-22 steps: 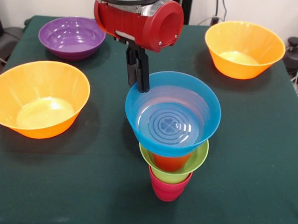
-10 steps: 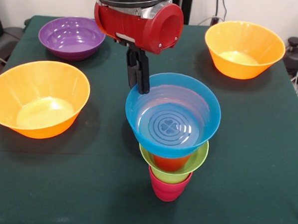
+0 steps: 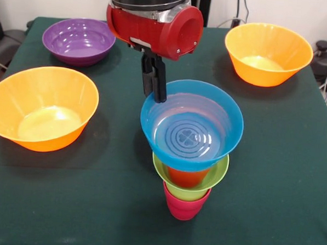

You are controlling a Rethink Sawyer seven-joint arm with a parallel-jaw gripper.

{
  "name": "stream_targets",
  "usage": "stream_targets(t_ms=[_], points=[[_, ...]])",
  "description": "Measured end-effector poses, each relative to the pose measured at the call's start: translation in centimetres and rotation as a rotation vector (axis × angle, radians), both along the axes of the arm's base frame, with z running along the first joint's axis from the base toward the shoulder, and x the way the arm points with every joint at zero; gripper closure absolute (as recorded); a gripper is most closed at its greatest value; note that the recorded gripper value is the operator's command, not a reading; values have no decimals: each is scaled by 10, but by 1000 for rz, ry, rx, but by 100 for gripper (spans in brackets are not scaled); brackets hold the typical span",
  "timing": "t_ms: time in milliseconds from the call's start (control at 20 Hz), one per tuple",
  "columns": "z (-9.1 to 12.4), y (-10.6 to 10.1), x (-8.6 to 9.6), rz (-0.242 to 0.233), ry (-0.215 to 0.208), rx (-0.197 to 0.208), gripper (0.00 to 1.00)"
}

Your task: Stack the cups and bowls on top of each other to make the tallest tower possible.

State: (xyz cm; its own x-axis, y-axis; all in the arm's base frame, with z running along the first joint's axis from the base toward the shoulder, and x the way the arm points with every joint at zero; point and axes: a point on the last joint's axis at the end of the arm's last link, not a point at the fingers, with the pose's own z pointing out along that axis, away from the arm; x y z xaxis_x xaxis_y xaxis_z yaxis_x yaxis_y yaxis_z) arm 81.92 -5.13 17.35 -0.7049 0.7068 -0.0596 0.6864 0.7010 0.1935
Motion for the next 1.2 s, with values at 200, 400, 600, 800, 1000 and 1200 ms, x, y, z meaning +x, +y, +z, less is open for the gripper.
stream_targets(t_ms=[200, 400, 600, 800, 1000, 1200], points=[[-4, 4, -4, 8, 4, 2, 100], [-5, 6, -5, 11, -2, 2, 100], [-6, 7, -5, 12, -6, 3, 100], [-6, 7, -4, 11, -12, 3, 100], [-7, 7, -5, 11, -12, 4, 100], [-7, 6, -5, 13, -12, -1, 0]])
